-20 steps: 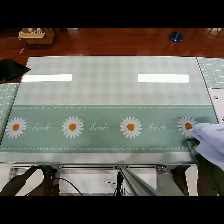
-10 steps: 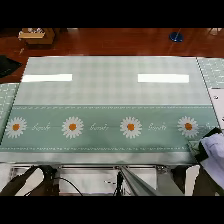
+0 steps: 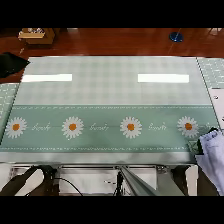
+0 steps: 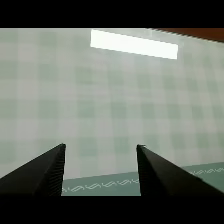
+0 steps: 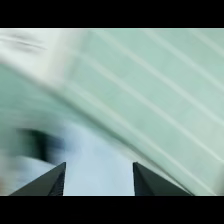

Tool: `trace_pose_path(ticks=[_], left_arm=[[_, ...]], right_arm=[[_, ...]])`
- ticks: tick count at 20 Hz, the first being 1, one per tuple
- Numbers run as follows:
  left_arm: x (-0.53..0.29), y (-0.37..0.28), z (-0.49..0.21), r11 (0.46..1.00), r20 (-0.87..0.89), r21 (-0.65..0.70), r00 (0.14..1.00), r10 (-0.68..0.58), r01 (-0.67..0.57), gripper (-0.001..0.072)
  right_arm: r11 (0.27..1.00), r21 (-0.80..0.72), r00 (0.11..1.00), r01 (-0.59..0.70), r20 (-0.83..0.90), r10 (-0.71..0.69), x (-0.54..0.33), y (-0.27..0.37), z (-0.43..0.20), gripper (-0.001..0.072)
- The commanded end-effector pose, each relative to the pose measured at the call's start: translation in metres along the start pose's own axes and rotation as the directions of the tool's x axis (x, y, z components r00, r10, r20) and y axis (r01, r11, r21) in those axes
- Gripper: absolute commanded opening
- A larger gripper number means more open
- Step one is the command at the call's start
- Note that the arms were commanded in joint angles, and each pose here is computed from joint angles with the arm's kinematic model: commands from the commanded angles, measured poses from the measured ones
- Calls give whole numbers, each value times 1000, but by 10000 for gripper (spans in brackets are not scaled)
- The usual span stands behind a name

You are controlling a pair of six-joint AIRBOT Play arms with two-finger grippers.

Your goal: Fold the shirts.

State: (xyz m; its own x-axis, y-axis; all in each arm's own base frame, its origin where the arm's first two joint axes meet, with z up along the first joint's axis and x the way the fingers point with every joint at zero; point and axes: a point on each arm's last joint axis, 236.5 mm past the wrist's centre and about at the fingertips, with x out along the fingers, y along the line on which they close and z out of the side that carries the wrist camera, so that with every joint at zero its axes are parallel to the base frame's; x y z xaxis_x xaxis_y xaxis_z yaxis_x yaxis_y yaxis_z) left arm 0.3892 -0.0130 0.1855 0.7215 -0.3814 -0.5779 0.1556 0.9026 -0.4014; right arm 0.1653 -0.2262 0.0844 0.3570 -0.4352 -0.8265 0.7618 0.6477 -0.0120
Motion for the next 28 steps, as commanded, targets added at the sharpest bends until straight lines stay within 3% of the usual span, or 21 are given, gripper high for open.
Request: trace_pose_path(ticks=[1, 4, 5, 6, 7, 10, 14, 28], left_arm=[[25, -19, -8, 995, -38, 104, 999, 9, -5, 524], [61, -18, -48, 980, -194, 175, 973, 123, -89, 525], [71, -20, -63, 974, -251, 203, 956, 150, -100, 565], [82, -23, -77, 965, -296, 242, 939, 173, -101, 697], [90, -25, -86, 953, -323, 285, 927, 193, -99, 720], [99, -19, -106, 918, -371, 367, 881, 293, -150, 720], [97, -12, -109, 911, -371, 339, 857, 358, -234, 717], [104, -8, -116, 912, -394, 338, 845, 363, -234, 716]], right_arm=[[870, -146, 878, -471, 13, 478, -3, 164, 23, 477], [753, -357, 833, -553, -217, 508, 11, 243, -15, 489], [708, -418, 822, -570, -268, 503, 12, 267, -24, 550], [662, -471, 812, -583, -298, 502, 12, 288, -31, 617], [611, -532, 807, -586, -317, 498, 9, 308, -35, 617], [519, -668, 831, -533, -297, 471, 1, 342, -34, 616], [521, -704, 863, -482, -281, 419, 1, 344, -38, 615], [519, -708, 870, -479, -305, 387, 2, 336, -43, 611]])
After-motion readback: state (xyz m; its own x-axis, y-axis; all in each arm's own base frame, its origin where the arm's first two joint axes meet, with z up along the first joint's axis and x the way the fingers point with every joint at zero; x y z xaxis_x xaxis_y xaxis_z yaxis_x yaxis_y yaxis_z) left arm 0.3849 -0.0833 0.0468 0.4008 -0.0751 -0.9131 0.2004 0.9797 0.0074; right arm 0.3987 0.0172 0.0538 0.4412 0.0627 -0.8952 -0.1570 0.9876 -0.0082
